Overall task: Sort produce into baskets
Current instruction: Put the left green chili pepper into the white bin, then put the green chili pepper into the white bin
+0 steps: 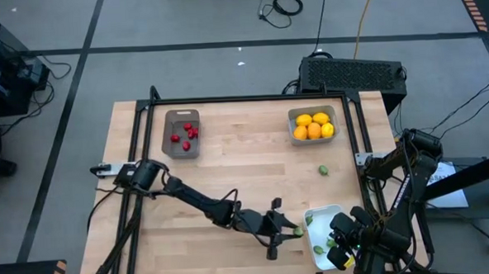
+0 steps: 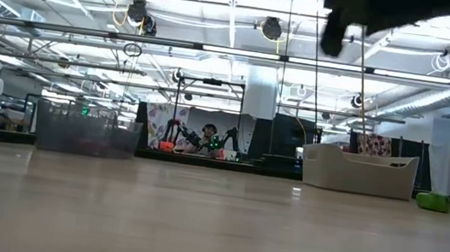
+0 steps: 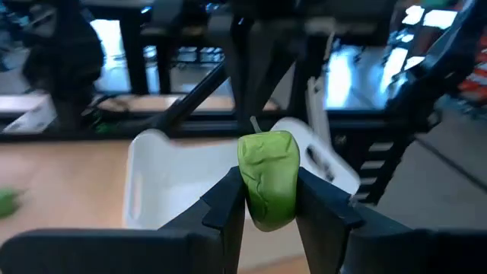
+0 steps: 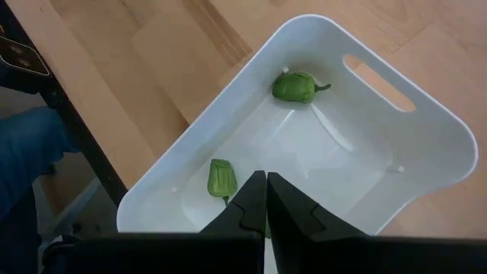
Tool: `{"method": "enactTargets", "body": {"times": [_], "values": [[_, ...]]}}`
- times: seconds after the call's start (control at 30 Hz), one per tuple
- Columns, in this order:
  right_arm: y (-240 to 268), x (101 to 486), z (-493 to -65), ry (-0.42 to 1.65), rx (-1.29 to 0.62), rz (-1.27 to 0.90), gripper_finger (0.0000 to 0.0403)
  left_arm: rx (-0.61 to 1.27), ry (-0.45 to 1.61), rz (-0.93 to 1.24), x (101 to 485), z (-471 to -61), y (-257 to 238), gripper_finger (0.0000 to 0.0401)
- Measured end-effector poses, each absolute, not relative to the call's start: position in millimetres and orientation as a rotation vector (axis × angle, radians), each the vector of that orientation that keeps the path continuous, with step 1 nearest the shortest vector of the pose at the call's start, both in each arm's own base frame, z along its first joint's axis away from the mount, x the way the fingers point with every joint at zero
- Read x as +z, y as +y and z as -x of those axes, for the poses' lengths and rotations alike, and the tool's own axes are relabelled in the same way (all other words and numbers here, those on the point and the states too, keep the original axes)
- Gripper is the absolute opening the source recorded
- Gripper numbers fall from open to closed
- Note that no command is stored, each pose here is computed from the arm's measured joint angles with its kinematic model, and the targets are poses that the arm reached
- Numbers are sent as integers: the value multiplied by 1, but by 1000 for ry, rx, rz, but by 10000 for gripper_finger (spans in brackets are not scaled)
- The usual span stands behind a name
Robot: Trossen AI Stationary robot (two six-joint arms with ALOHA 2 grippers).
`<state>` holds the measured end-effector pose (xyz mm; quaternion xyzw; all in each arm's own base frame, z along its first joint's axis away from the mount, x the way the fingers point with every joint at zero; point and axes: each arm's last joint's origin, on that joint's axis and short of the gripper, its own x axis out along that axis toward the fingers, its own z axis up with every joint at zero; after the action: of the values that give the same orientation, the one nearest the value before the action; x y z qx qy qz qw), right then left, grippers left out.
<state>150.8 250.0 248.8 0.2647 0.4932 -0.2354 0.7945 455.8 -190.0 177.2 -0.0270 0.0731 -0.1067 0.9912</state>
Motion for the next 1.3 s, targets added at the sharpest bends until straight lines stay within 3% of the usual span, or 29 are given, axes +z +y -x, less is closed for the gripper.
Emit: {"method": "enactTargets", "body": {"times": [0.47,0.93,1.3], "values": [[250,249,-151,1051,-522,-598,4,-252,212,51,183,-520,-195,109],[247,249,-149,1061,-542,-558,4,-250,255,16,177,-526,-191,113],[245,249,-148,1063,-557,-540,4,-261,284,-8,174,-530,-177,212]]}}
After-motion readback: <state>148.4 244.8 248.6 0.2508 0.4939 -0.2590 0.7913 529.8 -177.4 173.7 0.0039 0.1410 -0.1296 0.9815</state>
